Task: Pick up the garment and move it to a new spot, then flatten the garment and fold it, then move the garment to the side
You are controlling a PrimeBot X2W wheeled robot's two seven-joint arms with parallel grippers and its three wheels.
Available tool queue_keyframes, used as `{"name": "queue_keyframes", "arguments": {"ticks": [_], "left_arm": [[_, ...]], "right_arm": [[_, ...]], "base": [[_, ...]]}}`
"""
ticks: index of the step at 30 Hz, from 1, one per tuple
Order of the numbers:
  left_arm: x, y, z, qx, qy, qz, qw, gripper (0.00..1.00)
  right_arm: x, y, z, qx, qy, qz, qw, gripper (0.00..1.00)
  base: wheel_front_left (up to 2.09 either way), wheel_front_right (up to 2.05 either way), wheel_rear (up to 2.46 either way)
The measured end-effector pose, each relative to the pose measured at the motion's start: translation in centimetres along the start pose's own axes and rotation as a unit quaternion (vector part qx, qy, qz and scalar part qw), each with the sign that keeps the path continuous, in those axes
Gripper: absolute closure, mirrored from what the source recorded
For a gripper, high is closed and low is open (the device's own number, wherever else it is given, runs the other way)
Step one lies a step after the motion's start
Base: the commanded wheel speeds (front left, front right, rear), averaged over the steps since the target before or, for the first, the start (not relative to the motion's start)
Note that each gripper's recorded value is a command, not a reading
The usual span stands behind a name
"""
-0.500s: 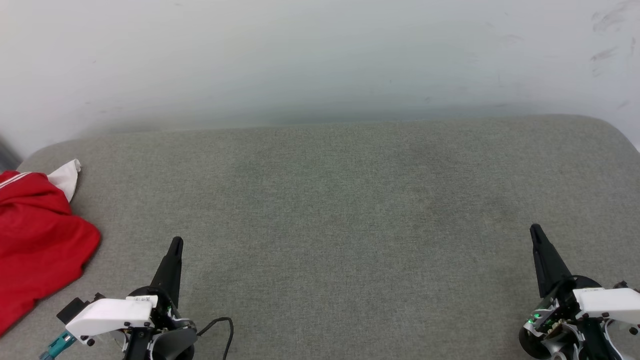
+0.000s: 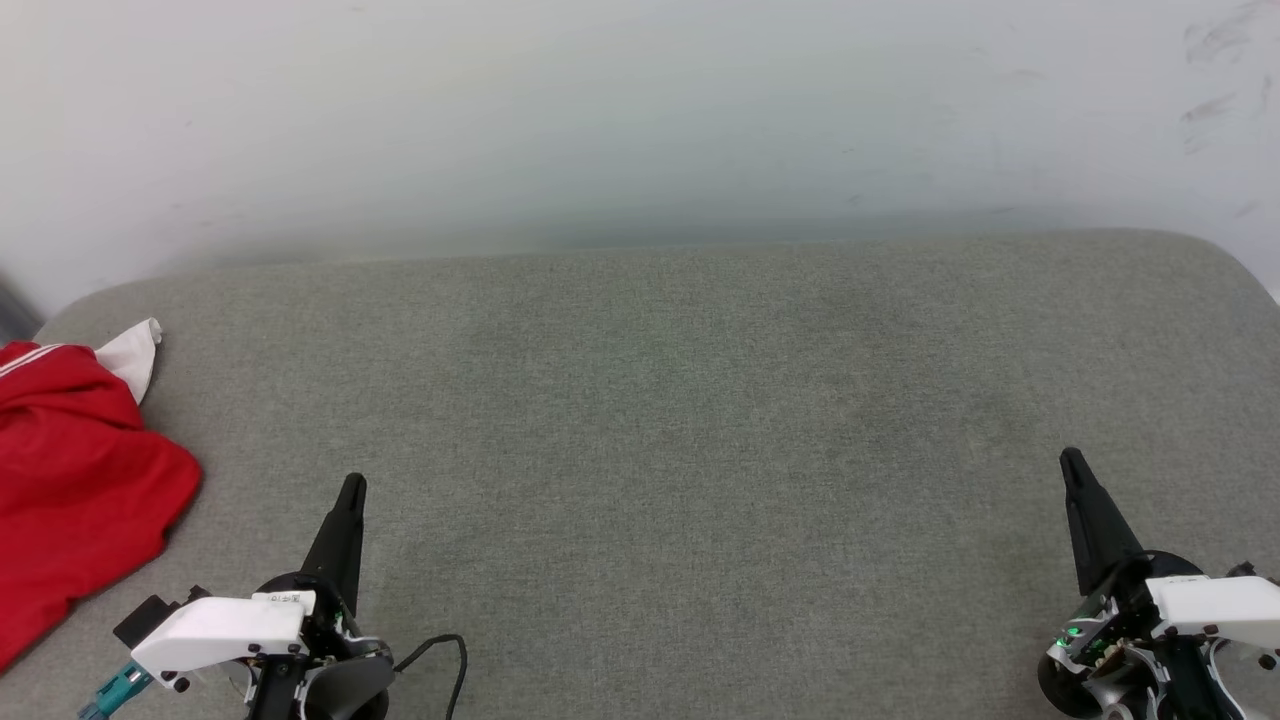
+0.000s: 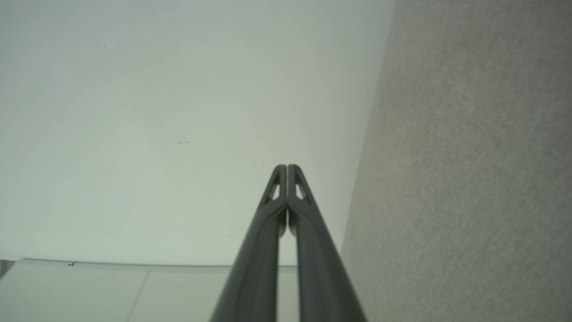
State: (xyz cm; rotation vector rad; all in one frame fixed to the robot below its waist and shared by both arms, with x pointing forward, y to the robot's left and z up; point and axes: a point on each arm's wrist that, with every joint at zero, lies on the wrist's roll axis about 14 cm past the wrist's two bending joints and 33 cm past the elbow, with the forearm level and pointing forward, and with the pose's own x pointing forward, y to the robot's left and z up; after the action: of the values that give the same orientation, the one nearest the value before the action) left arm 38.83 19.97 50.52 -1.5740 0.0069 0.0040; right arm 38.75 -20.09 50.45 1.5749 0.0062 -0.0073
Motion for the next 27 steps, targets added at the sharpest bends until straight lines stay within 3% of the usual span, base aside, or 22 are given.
{"name": "queue_keyframes", "arguments": {"ticks": [22,23,27], "left_arm": [[0.0,0.0,0.0,0.0,0.0,0.0,1.0,1.0],[0.0,0.1,0.0,0.0,0.0,0.001,1.0,0.0],[-0.9,2.2,-0.1,-0.003,-0.001,0.032,0.999,0.0]], "right_arm": [[0.0,0.0,0.0,0.0,0.0,0.0,1.0,1.0],[0.0,-0.1,0.0,0.0,0.0,-0.001,1.0,0.0],[-0.9,-2.1,0.1,0.002,-0.002,-0.031,1.0,0.0]], "base": [[0.0,0.0,0.0],[0.0,0.0,0.0],[0.0,0.0,0.0]]}}
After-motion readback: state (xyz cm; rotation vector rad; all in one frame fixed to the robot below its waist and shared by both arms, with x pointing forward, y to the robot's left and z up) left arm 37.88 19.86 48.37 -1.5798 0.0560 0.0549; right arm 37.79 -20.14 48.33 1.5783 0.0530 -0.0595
